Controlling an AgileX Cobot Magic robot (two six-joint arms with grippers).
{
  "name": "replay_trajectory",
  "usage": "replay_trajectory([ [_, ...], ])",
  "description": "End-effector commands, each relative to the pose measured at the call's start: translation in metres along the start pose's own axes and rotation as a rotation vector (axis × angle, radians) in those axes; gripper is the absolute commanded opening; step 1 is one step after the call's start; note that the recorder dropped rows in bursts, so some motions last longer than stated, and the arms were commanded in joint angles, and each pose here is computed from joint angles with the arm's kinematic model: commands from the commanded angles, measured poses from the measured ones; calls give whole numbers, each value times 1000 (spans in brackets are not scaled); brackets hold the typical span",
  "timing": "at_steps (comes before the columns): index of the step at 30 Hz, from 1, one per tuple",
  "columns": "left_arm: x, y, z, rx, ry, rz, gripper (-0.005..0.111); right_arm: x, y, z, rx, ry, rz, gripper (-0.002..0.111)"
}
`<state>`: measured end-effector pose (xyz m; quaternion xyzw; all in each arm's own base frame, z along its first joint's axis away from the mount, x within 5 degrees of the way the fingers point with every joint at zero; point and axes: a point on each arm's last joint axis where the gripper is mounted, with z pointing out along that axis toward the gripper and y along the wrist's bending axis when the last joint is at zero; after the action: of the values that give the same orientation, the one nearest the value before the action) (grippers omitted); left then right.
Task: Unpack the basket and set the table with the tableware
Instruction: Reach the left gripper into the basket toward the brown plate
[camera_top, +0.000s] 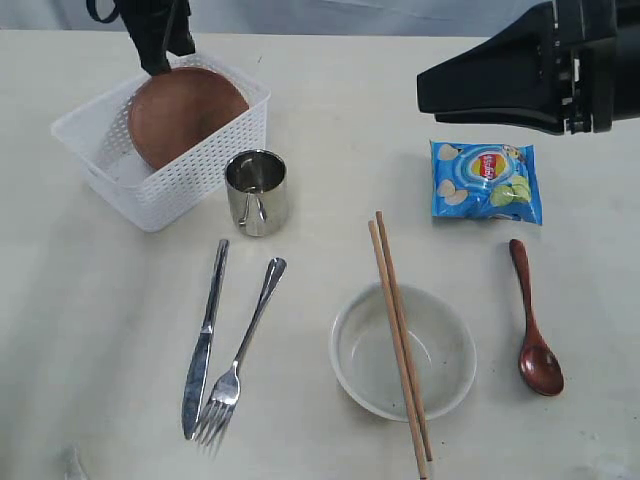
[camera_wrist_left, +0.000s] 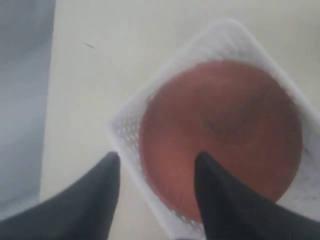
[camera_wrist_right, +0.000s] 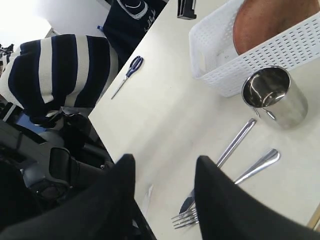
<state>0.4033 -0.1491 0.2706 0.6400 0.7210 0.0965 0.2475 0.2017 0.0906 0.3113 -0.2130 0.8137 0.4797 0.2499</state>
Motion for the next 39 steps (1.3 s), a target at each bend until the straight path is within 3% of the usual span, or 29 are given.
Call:
replay_trajectory([
  [1, 1, 0, 8, 2, 38, 32, 51, 1, 1, -2, 14, 21, -20, 38],
  [10, 6, -11, 51, 85, 75, 78, 51, 7, -5, -2, 76, 86, -5, 38],
  [23, -2, 8, 49, 21, 26, 49, 50, 8, -6, -3, 87, 99, -18, 38],
  [26, 1, 4, 57, 59, 49, 4, 50, 8, -6, -3, 88, 97, -21, 38],
  [31, 0, 12, 45, 0, 28, -248, 50, 7, -7, -3, 101, 86, -22, 38],
  [39, 9, 17, 32, 0, 45, -137, 50, 9, -2, 5, 89, 109, -60, 38],
])
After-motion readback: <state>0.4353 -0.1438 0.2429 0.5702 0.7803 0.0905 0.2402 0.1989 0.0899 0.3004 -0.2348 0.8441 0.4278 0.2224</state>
